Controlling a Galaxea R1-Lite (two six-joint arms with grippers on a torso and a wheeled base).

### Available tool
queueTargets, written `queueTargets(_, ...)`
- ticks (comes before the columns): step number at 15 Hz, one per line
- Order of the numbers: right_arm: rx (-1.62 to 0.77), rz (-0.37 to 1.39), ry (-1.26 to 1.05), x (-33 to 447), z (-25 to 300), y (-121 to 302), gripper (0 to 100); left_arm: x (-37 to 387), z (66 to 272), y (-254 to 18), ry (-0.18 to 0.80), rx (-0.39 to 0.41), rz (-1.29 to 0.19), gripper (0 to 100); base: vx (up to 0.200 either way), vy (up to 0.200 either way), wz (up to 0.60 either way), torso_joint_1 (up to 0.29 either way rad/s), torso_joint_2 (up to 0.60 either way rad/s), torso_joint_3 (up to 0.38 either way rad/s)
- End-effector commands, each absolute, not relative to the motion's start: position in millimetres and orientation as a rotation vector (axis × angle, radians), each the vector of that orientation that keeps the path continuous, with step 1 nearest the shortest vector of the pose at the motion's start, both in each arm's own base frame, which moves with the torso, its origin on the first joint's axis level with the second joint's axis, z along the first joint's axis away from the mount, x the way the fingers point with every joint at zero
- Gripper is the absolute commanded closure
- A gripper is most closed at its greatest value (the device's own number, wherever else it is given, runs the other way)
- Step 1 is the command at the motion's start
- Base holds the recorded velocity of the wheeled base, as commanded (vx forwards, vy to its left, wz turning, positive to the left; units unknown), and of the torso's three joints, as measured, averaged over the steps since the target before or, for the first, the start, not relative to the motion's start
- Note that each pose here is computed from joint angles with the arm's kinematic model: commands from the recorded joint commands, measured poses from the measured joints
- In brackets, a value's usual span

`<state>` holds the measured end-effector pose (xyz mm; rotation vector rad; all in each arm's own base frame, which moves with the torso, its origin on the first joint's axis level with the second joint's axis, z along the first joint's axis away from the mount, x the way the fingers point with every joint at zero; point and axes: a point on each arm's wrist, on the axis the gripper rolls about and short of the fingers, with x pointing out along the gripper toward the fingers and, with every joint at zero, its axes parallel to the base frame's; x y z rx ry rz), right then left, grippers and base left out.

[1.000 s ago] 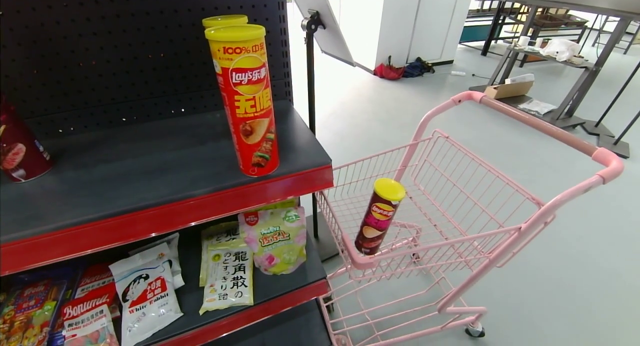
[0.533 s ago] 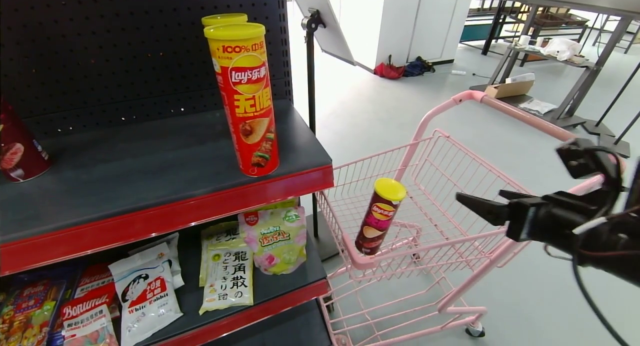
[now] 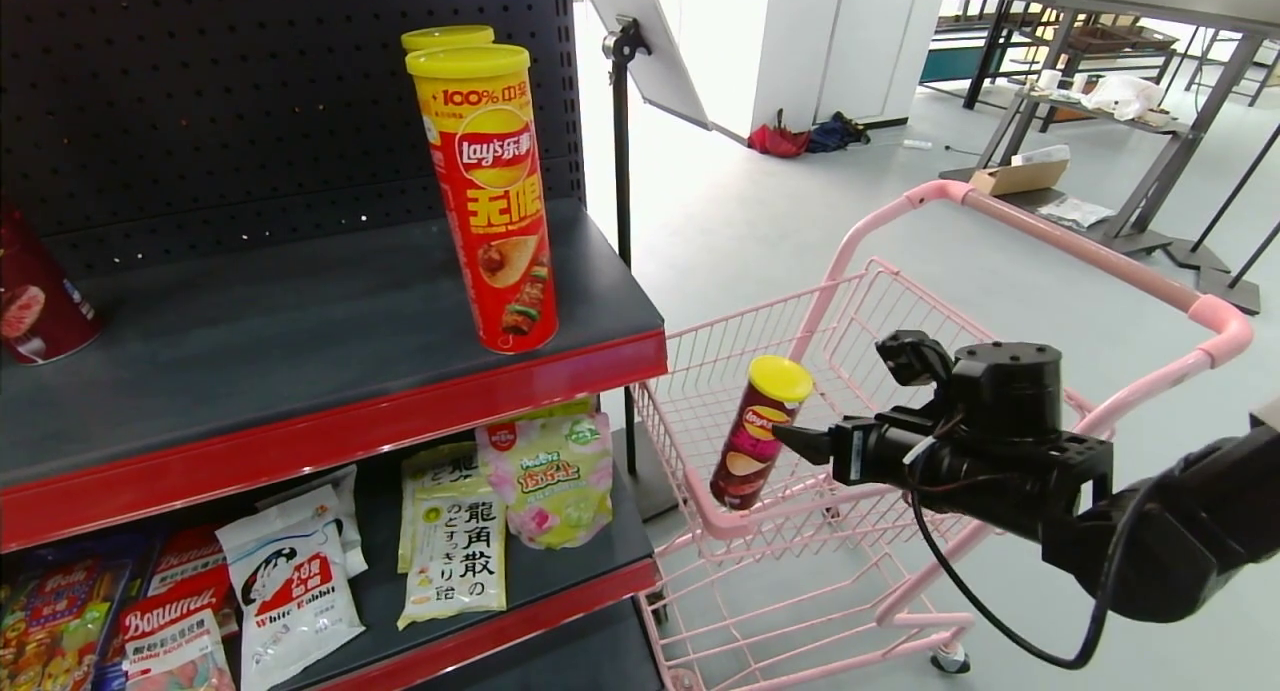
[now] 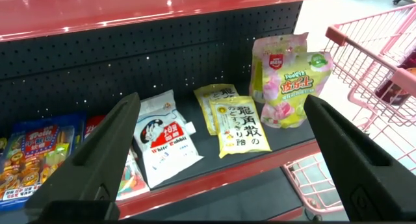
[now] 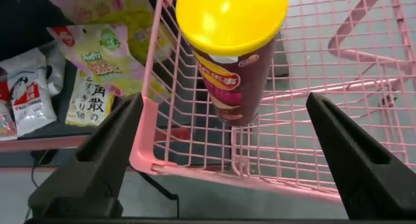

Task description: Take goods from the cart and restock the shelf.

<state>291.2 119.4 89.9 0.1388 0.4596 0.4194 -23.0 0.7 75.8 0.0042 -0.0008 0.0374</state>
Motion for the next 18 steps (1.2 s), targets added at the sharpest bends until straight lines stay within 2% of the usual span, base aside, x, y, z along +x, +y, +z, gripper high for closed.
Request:
queueTargets(1, 0.143, 0.423, 0.498, 299.8, 75.3, 127.4, 0, -22.9, 75.7, 0.7, 0.000, 0.005, 0.038, 0, 0.000, 0.000, 0.00, 0.000, 0.00, 0.000)
queueTargets(12, 0.201, 0.406, 0.487, 343.1, 32.0, 149.4, 0, -22.9, 75.7, 0.7, 0.000, 0.005, 0.038, 0, 0.000, 0.000, 0.00, 0.000, 0.00, 0.000)
queueTargets(18, 0.200, 0.384, 0.454, 362.1, 24.8, 158.2, 0, -22.9, 75.7, 0.7, 0.000, 0.003, 0.038, 0, 0.000, 0.000, 0.00, 0.000, 0.00, 0.000)
